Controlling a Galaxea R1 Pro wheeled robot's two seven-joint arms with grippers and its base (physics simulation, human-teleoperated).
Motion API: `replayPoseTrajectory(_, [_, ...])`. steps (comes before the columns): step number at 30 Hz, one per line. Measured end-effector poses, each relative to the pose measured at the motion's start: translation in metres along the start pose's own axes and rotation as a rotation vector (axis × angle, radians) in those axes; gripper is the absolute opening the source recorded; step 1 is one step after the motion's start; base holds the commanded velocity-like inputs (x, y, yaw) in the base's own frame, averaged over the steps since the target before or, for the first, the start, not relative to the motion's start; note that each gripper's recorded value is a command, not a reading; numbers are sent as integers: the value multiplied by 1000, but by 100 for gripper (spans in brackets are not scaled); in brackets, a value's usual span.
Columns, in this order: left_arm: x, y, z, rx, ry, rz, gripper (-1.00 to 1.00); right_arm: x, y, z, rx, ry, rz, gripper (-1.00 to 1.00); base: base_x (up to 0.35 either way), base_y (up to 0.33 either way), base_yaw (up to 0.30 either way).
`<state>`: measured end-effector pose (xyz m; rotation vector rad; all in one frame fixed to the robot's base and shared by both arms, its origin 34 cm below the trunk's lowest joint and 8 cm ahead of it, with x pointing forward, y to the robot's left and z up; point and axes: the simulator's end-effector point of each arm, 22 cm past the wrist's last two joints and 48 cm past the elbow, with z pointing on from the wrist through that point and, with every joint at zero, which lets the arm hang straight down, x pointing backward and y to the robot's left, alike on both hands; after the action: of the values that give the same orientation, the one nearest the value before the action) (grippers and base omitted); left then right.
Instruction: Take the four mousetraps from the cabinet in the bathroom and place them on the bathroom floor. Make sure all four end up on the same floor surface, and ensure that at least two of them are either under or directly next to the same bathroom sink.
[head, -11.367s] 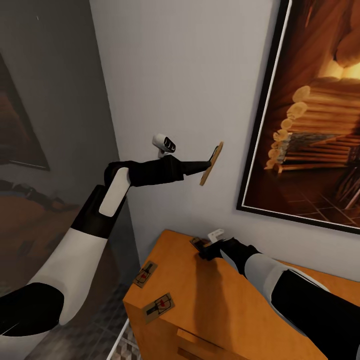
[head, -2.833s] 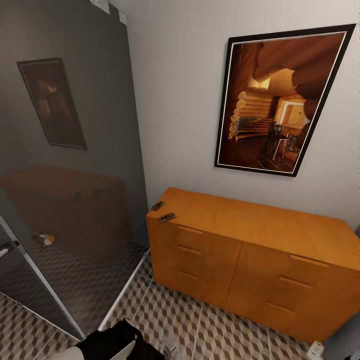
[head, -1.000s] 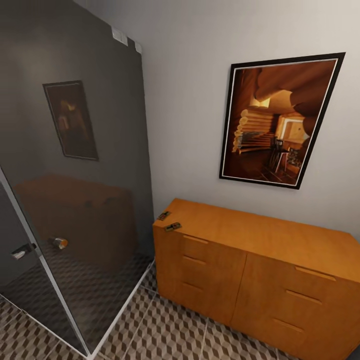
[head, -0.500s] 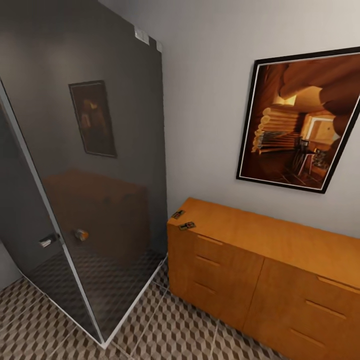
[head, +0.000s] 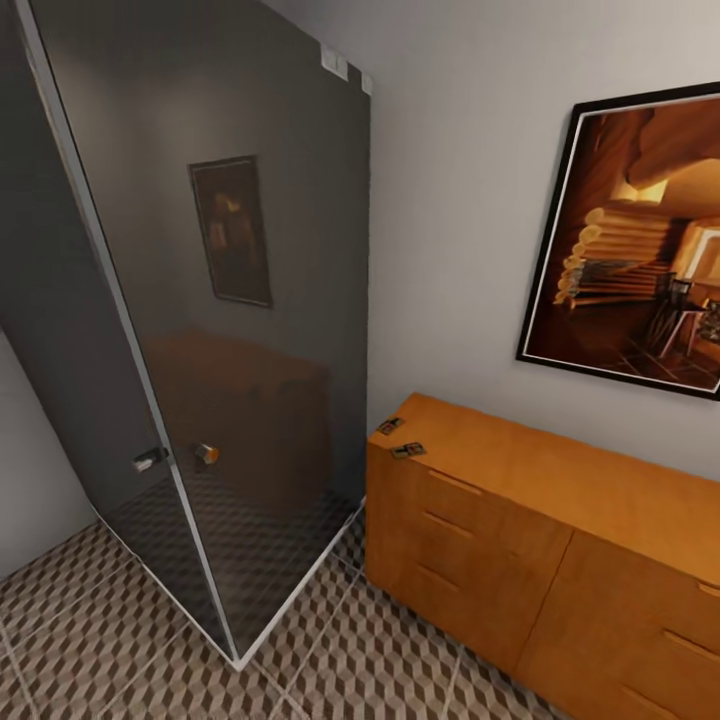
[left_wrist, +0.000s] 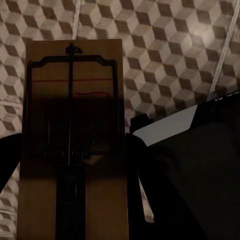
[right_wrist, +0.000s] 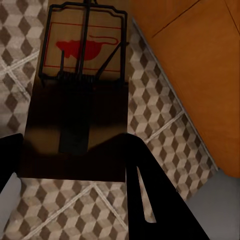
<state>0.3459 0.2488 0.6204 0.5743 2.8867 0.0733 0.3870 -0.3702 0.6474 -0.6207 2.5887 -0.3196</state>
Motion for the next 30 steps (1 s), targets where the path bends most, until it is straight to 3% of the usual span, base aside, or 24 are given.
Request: replayPoseTrajectory(30, [13,-6,5,14,33,0,-100,12,10,2,-19,30,-3,-100,0,0,200])
